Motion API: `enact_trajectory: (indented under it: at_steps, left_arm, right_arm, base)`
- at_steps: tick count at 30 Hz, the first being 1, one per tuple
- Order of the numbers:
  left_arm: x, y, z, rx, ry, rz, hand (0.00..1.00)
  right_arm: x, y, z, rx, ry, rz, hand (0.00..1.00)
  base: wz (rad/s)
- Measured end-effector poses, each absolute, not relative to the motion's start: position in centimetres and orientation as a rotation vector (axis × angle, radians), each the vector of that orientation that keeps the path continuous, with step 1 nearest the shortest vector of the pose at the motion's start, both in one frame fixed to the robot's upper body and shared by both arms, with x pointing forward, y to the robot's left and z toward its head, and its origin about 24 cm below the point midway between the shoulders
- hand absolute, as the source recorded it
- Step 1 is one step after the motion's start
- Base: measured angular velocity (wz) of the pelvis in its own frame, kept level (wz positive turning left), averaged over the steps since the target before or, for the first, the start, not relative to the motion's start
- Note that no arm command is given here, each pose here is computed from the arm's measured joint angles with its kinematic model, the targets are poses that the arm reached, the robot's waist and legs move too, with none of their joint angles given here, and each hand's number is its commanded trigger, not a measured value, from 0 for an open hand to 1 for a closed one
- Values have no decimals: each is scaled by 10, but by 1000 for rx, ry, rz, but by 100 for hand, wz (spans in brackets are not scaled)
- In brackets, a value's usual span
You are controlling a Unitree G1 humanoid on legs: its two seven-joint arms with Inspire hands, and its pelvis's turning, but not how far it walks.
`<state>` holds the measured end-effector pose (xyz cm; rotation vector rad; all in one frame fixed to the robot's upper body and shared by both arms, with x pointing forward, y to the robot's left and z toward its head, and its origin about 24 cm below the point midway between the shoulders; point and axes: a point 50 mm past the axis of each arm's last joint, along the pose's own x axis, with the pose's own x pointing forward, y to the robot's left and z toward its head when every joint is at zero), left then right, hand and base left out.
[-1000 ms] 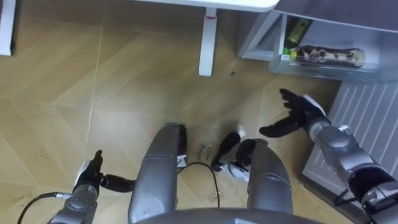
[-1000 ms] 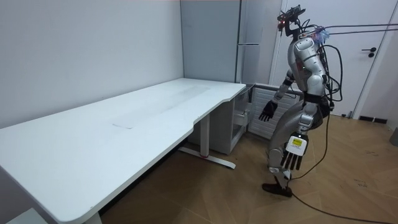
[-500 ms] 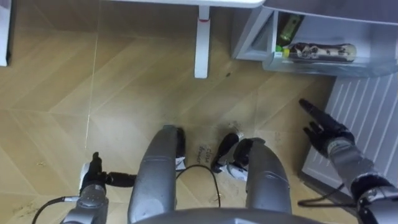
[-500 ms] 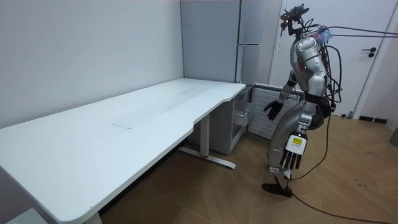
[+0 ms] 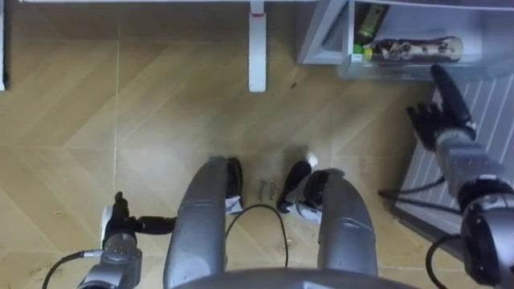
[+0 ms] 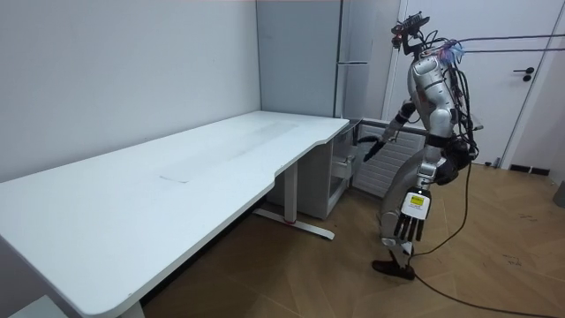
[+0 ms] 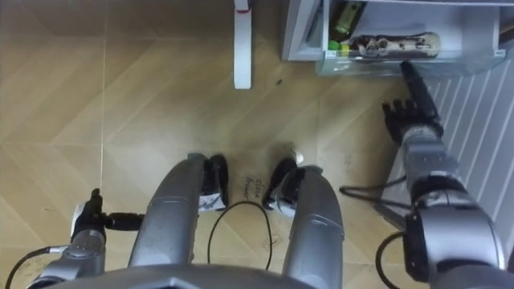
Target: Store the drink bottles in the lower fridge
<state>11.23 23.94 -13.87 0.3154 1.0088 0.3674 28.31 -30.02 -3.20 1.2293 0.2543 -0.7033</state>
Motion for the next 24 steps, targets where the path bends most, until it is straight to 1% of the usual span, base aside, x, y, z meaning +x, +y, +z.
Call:
enact_trajectory:
  at_steps: [4, 9, 16, 24]
  left_arm:
    - [111, 240, -140, 304, 1016, 355, 0]
    - [108, 241, -140, 287, 1026, 353, 0]
    - [116, 239, -135, 257, 978, 347, 0]
    - [110, 252, -134, 274, 988, 362, 0]
  right_arm:
    - [296, -304, -15, 1251, 185, -659, 0]
    - [294, -307, -15, 1259, 177, -673, 0]
    - [296, -312, -9, 1254, 175, -692, 0]
    - [300, -316, -2, 1246, 188, -767, 0]
  base:
    - [1]
    - [5]
    - [5]
    - [8]
